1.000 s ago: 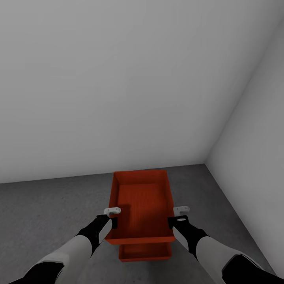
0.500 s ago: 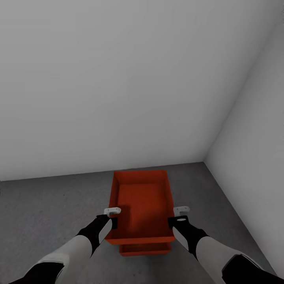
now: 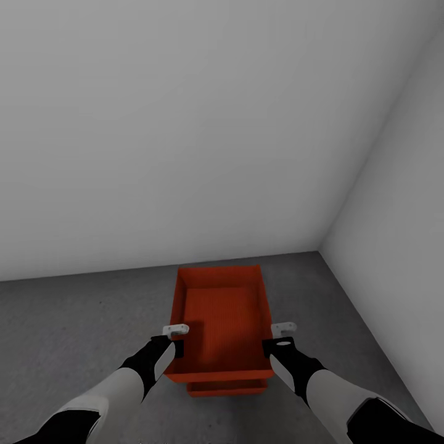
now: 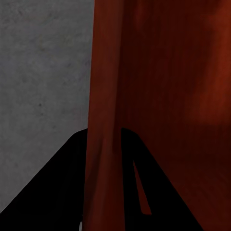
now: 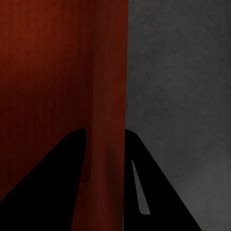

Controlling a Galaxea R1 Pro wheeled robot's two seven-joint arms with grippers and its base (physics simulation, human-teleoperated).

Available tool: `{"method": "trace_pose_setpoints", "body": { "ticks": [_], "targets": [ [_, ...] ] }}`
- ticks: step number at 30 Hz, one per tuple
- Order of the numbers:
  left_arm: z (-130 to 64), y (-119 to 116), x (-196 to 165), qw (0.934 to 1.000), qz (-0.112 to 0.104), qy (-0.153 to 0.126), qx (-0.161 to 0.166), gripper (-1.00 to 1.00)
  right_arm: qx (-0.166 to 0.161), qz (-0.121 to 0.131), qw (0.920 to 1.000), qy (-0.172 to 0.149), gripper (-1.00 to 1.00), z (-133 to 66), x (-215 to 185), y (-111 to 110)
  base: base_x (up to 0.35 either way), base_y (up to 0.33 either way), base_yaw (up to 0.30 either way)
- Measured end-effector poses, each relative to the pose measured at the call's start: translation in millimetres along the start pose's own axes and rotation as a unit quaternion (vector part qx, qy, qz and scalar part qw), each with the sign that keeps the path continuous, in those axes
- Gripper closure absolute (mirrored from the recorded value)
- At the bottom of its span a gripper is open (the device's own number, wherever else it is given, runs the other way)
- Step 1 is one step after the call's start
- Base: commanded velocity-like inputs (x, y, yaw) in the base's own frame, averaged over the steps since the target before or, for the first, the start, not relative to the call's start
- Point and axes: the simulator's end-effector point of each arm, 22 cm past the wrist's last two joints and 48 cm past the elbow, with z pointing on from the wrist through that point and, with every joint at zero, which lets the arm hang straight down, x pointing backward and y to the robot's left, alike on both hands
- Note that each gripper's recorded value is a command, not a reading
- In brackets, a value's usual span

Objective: Move the two storage containers from the living room to the garage. In the garage, place one container on the floor and stack the other container on top of it (either order is fine).

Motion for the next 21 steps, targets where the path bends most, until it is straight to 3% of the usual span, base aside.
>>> {"method": "trace_pose_setpoints", "body": {
  "ticks": [21],
  "targets": [
    [7.9,0.2,9.2,1.0,0.001,0.01,-0.001,1.0,-0.001,-0.001,1.0,0.01,1.0,6.5,10.1,2.0,0.0,0.0,0.0]
  ]
}}
